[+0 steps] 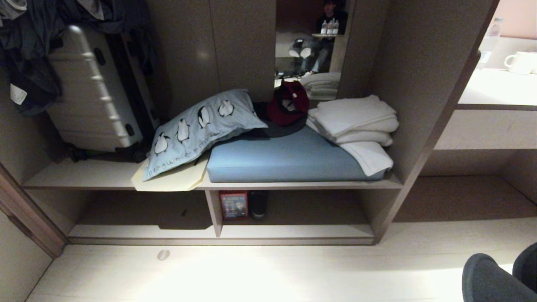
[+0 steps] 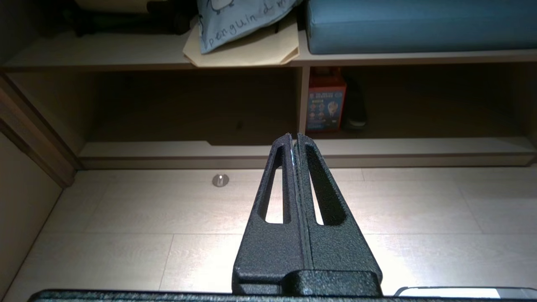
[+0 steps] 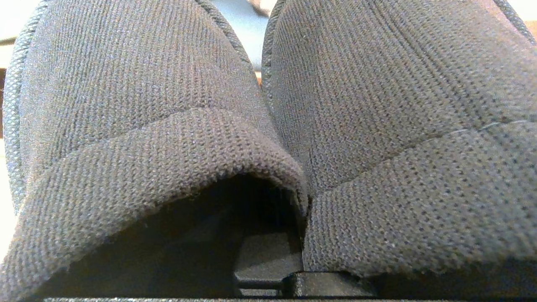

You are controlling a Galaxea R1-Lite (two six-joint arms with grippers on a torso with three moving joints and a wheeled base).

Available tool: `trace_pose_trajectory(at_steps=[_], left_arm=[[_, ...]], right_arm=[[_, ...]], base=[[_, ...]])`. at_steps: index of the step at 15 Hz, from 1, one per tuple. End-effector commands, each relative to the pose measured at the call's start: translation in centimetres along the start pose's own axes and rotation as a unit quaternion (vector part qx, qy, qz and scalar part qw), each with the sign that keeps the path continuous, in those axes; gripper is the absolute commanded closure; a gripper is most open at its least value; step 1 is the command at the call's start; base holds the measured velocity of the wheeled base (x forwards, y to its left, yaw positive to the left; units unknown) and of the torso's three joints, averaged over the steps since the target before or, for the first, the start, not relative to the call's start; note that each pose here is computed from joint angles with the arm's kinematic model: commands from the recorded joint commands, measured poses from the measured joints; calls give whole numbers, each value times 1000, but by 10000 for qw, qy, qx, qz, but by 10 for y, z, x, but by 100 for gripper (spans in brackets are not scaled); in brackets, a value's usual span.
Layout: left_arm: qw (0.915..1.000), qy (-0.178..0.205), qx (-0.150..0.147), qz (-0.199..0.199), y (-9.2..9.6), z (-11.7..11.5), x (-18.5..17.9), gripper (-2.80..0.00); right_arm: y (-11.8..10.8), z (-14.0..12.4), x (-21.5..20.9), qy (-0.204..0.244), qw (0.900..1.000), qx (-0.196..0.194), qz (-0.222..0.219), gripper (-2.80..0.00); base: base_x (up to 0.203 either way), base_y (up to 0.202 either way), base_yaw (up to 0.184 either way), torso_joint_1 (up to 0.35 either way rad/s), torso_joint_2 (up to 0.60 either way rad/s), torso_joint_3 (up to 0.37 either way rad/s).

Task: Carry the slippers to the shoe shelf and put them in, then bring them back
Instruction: Place the slippers on the floor

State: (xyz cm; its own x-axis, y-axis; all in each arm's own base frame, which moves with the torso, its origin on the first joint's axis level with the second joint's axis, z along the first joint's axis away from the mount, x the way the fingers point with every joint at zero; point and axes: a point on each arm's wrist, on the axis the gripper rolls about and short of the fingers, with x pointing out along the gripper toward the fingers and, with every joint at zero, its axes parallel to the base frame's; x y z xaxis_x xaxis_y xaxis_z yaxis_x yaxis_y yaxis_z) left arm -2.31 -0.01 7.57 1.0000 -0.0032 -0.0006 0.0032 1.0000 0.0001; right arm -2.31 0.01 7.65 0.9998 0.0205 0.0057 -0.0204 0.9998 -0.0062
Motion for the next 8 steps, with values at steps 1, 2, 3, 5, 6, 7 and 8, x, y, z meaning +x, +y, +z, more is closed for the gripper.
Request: trace_pose_trajectory(at_steps=[1, 2, 3, 5, 6, 7, 8], left_arm=[[10000, 12, -1, 1, 0, 0, 0, 0], [10000, 4, -1, 1, 0, 0, 0, 0], [10000, 5, -1, 1, 0, 0, 0, 0], [10000, 12, -1, 1, 0, 0, 0, 0], [10000, 12, -1, 1, 0, 0, 0, 0], [10000, 12, -1, 1, 0, 0, 0, 0], [10000, 12, -1, 1, 0, 0, 0, 0]], right_arm=[[0, 0, 0, 6, 10000, 0, 5, 0], [0, 0, 0, 6, 10000, 0, 5, 0], [0, 0, 0, 6, 10000, 0, 5, 0], [0, 0, 0, 6, 10000, 0, 5, 0], [0, 0, 0, 6, 10000, 0, 5, 0], [0, 0, 0, 6, 10000, 0, 5, 0], [0, 0, 0, 6, 10000, 0, 5, 0]], base=[[0, 0, 0, 7, -2, 204], [0, 0, 0, 4, -1, 211], [0, 0, 0, 2, -7, 203], [0, 0, 0, 1, -1, 209], [0, 0, 0, 2, 5, 135], [0, 0, 0, 7, 2, 75], [0, 0, 0, 4, 2, 42]])
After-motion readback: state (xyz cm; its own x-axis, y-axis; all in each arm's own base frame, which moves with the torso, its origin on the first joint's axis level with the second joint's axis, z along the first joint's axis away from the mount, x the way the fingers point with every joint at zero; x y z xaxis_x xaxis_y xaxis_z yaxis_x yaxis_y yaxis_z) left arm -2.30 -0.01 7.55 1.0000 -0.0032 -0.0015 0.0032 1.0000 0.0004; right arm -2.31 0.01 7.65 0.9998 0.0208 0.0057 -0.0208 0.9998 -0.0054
